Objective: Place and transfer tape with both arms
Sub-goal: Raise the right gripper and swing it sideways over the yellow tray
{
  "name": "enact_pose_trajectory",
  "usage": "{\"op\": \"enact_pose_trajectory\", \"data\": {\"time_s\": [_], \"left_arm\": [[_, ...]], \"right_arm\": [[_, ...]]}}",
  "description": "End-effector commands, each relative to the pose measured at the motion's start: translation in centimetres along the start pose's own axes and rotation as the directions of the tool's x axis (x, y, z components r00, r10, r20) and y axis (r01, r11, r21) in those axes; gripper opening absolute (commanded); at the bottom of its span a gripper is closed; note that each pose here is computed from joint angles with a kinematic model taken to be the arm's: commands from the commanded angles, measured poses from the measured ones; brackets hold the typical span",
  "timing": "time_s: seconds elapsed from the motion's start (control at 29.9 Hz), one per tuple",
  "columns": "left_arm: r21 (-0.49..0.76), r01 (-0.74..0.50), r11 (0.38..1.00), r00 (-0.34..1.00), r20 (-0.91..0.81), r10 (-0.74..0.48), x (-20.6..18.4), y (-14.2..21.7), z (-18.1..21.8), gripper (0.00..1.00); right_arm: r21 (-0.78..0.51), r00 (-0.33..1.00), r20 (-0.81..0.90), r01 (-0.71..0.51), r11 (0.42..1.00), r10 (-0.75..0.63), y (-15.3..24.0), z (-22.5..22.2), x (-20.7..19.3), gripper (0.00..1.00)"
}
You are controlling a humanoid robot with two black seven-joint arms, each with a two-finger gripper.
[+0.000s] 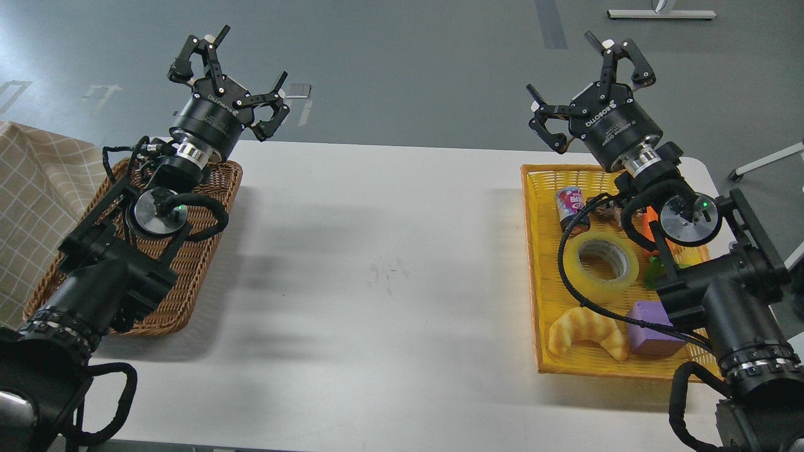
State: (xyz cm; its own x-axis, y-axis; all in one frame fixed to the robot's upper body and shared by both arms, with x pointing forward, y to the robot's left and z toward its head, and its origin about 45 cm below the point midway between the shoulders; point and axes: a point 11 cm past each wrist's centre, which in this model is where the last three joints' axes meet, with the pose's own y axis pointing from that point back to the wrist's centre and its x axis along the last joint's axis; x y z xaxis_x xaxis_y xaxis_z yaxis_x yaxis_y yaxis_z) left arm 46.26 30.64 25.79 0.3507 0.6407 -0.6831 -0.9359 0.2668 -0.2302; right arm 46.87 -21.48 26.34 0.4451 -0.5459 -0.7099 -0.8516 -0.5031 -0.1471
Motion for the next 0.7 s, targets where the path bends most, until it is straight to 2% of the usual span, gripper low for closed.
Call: {"op": "enact_pose_trajectory", "data": {"time_s": [0.0, 0.17, 0.33, 0.47, 0.6, 0.67], "left_arm": [[0.001, 0.000, 1.000, 1.000, 0.001, 0.000, 0.0, 0.0, 0.0, 0.98], [0.005, 0.002, 1.000, 1.000, 0.003, -0.002, -0.1, 0.0, -0.1, 0.98], [0.006, 0.003, 1.000, 1.000, 0.006, -0.003, -0.1, -0.1, -0.1, 0.98], [0.003, 0.003, 1.000, 1.000, 0.005, -0.003, -0.1, -0.1, 0.0, 0.98], [0.004, 0.002, 1.000, 1.000, 0.004, -0.002, -0.1, 0.0, -0.1, 0.98], [0.006, 0.003, 1.000, 1.000, 0.004, -0.003, -0.1, -0.1, -0.1, 0.98]], "right_arm": [[-0.028, 1.000, -0.014, 0.007, 1.000, -0.007, -0.2, 0.7, -0.3, 1.00], [-0.050, 0.999, -0.038, 0.013, 0.999, -0.015, -0.5, 1.0, -0.6, 1.00], [-0.125, 0.973, -0.229, 0.010, 0.992, -0.039, 0.2, -0.3, -1.0, 1.00], [-0.222, 0.866, -0.497, -0.054, 0.974, -0.065, 1.9, -2.7, -0.6, 1.00], [-0.277, 0.759, -0.645, -0.122, 0.953, -0.090, 3.2, -4.1, -0.1, 1.00], [-0.316, 0.663, -0.739, -0.191, 0.929, -0.116, 4.3, -5.1, 0.5, 1.00]]}}
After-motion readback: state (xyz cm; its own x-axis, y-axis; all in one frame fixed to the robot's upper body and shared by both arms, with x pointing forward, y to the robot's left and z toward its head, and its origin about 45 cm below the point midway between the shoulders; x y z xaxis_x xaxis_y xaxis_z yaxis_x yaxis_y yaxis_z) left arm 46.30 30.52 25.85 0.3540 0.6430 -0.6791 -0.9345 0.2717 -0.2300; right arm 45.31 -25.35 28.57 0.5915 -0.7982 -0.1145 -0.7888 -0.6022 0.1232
